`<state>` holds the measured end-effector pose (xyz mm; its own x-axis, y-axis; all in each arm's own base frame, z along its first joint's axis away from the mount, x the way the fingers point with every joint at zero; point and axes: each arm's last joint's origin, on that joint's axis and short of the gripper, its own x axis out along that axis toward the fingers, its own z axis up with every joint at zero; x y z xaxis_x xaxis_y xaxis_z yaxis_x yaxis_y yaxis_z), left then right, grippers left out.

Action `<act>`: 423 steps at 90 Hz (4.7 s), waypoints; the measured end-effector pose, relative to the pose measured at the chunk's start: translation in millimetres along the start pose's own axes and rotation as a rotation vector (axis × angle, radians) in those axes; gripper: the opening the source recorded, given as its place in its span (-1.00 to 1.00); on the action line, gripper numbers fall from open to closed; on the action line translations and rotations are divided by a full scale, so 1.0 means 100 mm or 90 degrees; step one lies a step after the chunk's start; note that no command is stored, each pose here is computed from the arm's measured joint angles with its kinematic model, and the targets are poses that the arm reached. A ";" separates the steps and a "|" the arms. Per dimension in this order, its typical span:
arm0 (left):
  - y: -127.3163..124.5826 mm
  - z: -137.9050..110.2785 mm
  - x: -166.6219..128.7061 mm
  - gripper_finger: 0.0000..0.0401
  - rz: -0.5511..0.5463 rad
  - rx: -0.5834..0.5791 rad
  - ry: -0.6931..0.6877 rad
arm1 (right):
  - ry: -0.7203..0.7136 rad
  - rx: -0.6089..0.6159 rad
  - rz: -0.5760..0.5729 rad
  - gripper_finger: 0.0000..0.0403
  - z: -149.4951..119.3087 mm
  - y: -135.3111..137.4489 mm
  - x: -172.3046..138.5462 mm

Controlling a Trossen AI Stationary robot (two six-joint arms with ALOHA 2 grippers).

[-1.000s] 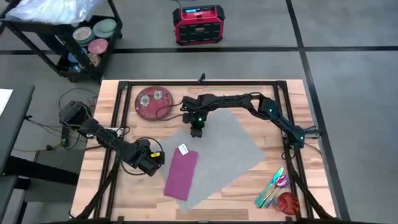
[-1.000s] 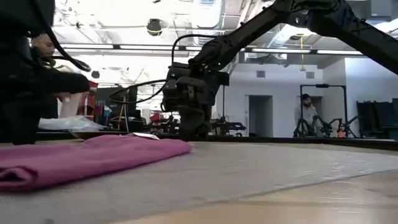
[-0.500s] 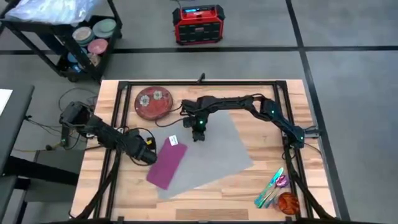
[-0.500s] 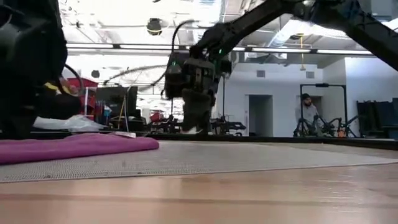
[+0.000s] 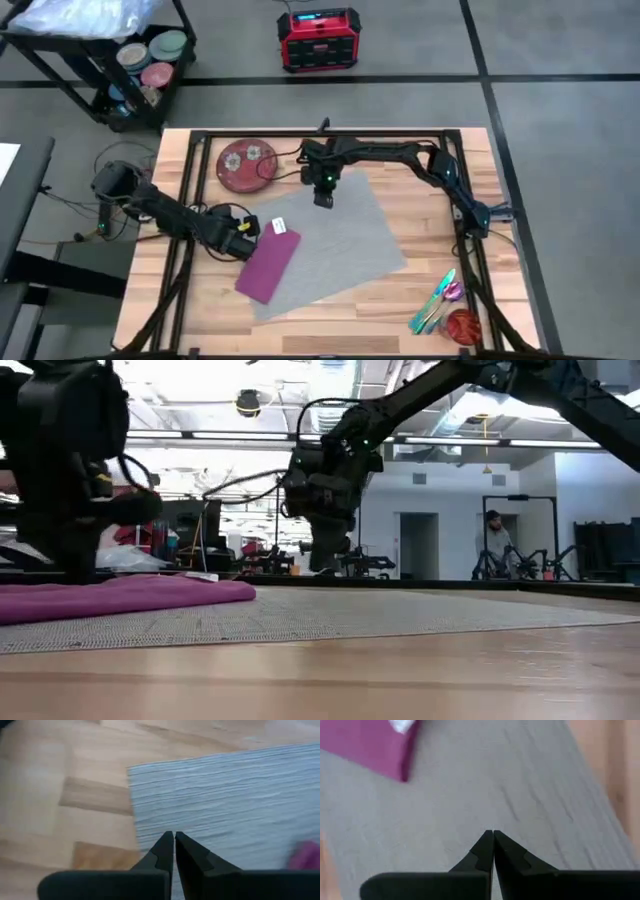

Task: Set table place
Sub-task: Put the pink table napkin on the gray table mat

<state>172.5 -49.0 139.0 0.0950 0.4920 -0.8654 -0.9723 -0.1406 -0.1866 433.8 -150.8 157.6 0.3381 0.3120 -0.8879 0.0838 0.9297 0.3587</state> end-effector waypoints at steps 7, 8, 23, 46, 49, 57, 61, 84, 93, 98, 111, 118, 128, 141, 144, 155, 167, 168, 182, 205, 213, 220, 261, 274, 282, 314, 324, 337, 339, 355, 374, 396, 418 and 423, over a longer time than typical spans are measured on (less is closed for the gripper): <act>-0.03 0.02 0.01 -1.00 -0.018 0.029 -0.017 | 0.021 -0.001 -0.016 -1.00 -0.07 -0.04 0.05; -0.03 0.02 0.01 -1.00 -0.019 0.033 -0.018 | 0.024 0.000 -0.020 -1.00 -0.07 -0.04 0.06; -0.08 0.04 0.05 -1.00 -0.024 0.091 -0.013 | 0.074 0.044 -0.028 -1.00 -0.27 -0.03 0.23; -0.08 0.07 0.11 -1.00 -0.018 0.145 -0.016 | 0.091 0.084 -0.002 -1.00 -0.37 0.12 0.41; -0.08 0.08 0.11 -1.00 -0.016 0.157 -0.017 | 0.086 0.089 0.010 -1.00 -0.35 0.17 0.42; -0.09 0.10 0.13 -1.00 -0.009 0.189 -0.019 | 0.078 0.090 0.036 -1.00 -0.32 0.31 0.48; -0.09 0.12 0.13 -1.00 -0.007 0.192 -0.020 | 0.078 0.080 0.039 -1.00 -0.31 0.37 0.51; -0.11 0.16 0.16 -1.00 0.003 0.163 -0.023 | 0.106 0.072 0.085 -1.00 -0.34 0.60 0.60; -0.12 0.19 0.18 -1.00 0.007 0.151 -0.027 | 0.109 0.072 0.093 -1.00 -0.35 0.62 0.61; -0.13 0.19 0.18 -1.00 0.006 0.135 -0.027 | 0.102 0.062 0.092 -1.00 -0.34 0.58 0.59; -0.24 0.25 0.02 -1.00 -0.041 0.076 -0.008 | 0.066 0.032 0.070 -1.00 -0.31 0.47 0.35; -0.33 0.32 -0.17 -1.00 -0.098 0.085 0.008 | 0.026 0.014 0.062 -1.00 -0.27 0.46 0.08; -0.42 0.41 -0.43 -1.00 -0.173 0.133 0.018 | -0.047 -0.034 0.063 -1.00 -0.22 0.52 -0.38; -0.37 0.43 -0.56 -1.00 -0.205 0.182 0.023 | -0.148 -0.103 0.130 -1.00 -0.20 0.67 -0.87; -0.35 0.42 -0.57 -1.00 -0.201 0.194 0.025 | -0.176 -0.116 0.149 -1.00 -0.19 0.70 -0.98; -0.22 0.33 -0.58 -1.00 -0.158 0.279 0.073 | -0.220 -0.121 0.200 -0.89 -0.18 0.79 -1.16; -0.01 0.17 -0.54 -1.00 -0.101 0.361 0.126 | -0.224 -0.095 0.278 -0.60 -0.15 0.85 -1.15; 0.02 0.15 -0.54 -1.00 -0.097 0.367 0.129 | -0.223 -0.094 0.287 -0.57 -0.15 0.86 -1.15; 0.33 -0.02 -0.49 -1.00 -0.058 0.420 0.149 | -0.226 -0.084 0.315 -0.22 -0.11 0.91 -1.12; 0.52 -0.13 -0.50 -1.00 -0.092 0.343 0.134 | -0.250 -0.040 0.291 -0.05 0.06 1.00 -0.91; 0.50 -0.14 -0.54 -1.00 -0.148 0.319 0.126 | -0.225 -0.015 0.262 -0.09 0.07 0.96 -0.70; 0.51 -0.15 -0.56 -1.00 -0.162 0.324 0.122 | -0.207 0.003 0.260 -0.12 0.11 0.95 -0.44; 0.57 -0.17 -0.58 -1.00 -0.163 0.350 0.120 | -0.120 0.043 0.306 -0.17 0.11 1.13 0.54; 0.57 -0.17 -0.58 -1.00 -0.163 0.350 0.120 | -0.142 0.046 0.294 -0.17 0.14 1.19 0.63; 0.57 -0.17 -0.58 -1.00 -0.163 0.350 0.120 | -0.171 0.035 0.239 -0.17 0.16 1.17 0.63; 0.57 -0.16 -0.58 -1.00 -0.165 0.366 0.117 | -0.203 0.025 0.137 -0.17 0.17 1.15 0.65; 0.57 -0.16 -0.58 -1.00 -0.164 0.367 0.117 | -0.203 0.018 0.127 -0.17 0.16 1.18 0.68; 0.57 -0.16 -0.58 -1.00 -0.163 0.372 0.115 | -0.180 0.032 0.130 -0.17 0.11 1.19 0.87; 0.57 -0.16 -0.58 -1.00 -0.164 0.373 0.115 | -0.181 0.030 0.131 -0.17 0.11 1.19 0.90; 0.57 -0.16 -0.58 -1.00 -0.163 0.375 0.115 | -0.172 0.041 0.155 -0.17 0.10 1.20 0.98; 0.57 -0.15 -0.57 -1.00 -0.160 0.385 0.109 | -0.176 0.050 0.162 -0.17 0.12 1.14 0.96; 0.58 -0.15 -0.57 -1.00 -0.157 0.382 0.107 | -0.158 0.052 0.196 -0.17 0.11 1.19 0.97; 0.58 -0.14 -0.57 -1.00 -0.154 0.383 0.095 | -0.164 0.037 0.218 -0.17 0.20 1.26 0.87; 0.58 -0.13 -0.57 -1.00 -0.156 0.382 0.089 | -0.164 0.036 0.217 -0.17 0.20 1.26 0.88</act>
<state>113.4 -96.4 171.0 0.3156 0.3270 -0.8908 -0.8658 0.4835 -0.1292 492.4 -9.9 130.8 0.5780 0.5335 -0.6175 -0.0241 0.7675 0.6406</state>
